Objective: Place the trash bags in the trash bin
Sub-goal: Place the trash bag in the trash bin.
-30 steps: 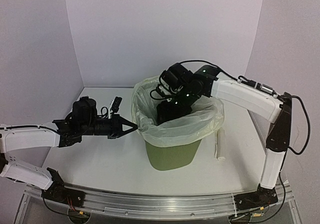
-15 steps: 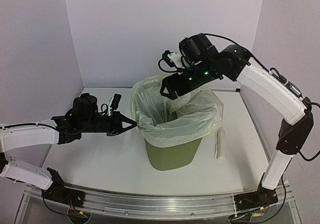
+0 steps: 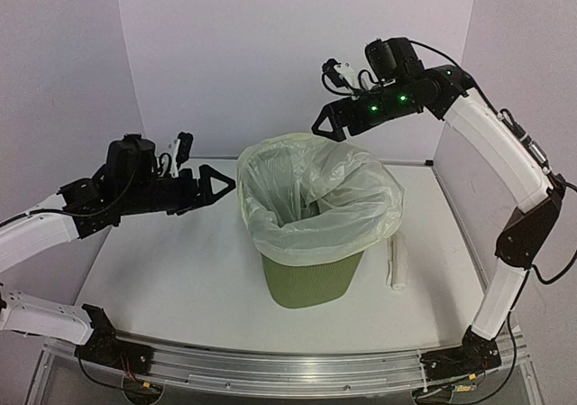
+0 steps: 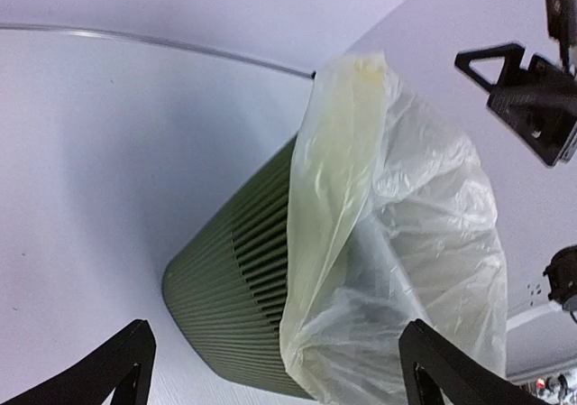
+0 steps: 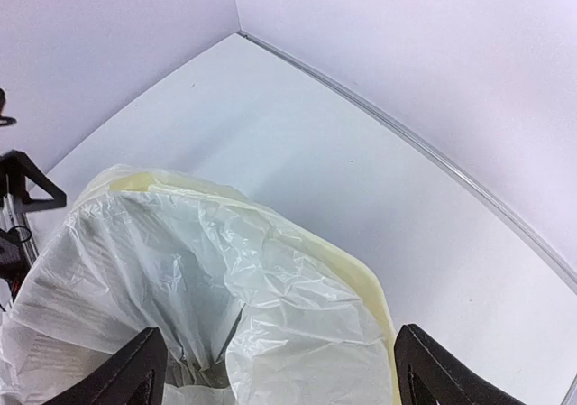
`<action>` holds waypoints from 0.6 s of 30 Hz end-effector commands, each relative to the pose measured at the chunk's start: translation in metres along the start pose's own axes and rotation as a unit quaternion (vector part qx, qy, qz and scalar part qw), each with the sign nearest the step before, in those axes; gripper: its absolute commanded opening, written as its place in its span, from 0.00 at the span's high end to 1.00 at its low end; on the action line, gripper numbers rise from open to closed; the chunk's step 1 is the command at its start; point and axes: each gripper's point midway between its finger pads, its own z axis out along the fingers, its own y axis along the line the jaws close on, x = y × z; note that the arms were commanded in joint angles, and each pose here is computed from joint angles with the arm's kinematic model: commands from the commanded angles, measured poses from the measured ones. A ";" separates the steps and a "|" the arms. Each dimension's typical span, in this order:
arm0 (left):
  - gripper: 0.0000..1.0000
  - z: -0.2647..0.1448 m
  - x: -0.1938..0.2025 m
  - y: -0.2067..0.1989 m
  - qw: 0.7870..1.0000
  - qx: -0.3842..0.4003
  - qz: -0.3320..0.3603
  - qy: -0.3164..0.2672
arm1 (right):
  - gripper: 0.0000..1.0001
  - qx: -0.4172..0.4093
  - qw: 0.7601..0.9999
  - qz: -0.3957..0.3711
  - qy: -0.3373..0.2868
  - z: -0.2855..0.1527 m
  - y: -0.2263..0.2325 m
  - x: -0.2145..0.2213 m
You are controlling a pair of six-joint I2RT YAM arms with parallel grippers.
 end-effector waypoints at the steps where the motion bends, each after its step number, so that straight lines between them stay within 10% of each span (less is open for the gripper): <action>1: 0.00 -0.016 -0.048 -0.011 0.995 -0.044 0.058 -0.061 | 0.14 -0.058 0.997 -0.034 -0.023 0.003 0.020 -0.013; 18: 0.17 0.095 -0.104 -0.051 0.973 -0.033 0.223 -0.043 | 0.16 0.082 0.991 0.099 -0.037 -0.006 -0.047 0.009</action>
